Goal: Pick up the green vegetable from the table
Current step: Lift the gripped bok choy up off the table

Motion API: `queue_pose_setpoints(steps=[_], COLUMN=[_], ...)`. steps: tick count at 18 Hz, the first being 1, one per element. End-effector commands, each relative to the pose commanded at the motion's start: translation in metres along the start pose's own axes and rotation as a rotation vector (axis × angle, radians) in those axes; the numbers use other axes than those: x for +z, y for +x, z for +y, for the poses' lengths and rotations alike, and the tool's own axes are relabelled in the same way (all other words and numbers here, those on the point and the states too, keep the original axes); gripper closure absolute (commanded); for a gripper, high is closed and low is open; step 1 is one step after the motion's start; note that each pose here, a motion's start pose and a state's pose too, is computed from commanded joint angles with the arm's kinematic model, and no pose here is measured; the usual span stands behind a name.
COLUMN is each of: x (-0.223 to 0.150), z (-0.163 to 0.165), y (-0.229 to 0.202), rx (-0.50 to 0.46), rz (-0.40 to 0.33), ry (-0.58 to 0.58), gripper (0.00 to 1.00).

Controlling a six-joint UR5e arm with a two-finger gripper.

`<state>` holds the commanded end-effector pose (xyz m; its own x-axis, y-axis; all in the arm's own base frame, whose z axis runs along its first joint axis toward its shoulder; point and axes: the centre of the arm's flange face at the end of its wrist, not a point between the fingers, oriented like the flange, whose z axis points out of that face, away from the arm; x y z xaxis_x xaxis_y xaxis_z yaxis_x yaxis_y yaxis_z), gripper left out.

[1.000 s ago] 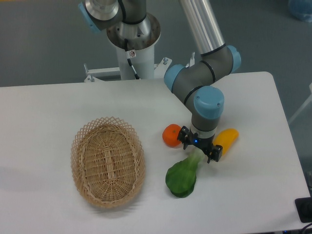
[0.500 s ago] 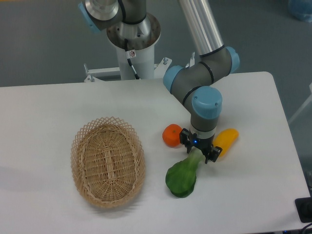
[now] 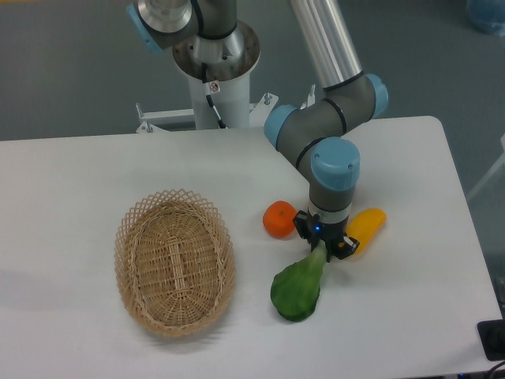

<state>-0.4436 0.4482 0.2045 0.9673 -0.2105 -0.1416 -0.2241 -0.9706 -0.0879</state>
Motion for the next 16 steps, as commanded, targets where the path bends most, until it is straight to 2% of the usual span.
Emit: queue_pose_setpoints(steps=[7,11,16], x=[-0.076,-0.114,-0.146], z=[-0.032,-0.042,-0.053], y=[-0.027,-0.024,-0.016], rx=[-0.010,-0.062,-0.147], rz=[-0.118,-0.125,-0.129], ry=[0.120,0.244,0.324], gripper=[0.66,0.66,0.66])
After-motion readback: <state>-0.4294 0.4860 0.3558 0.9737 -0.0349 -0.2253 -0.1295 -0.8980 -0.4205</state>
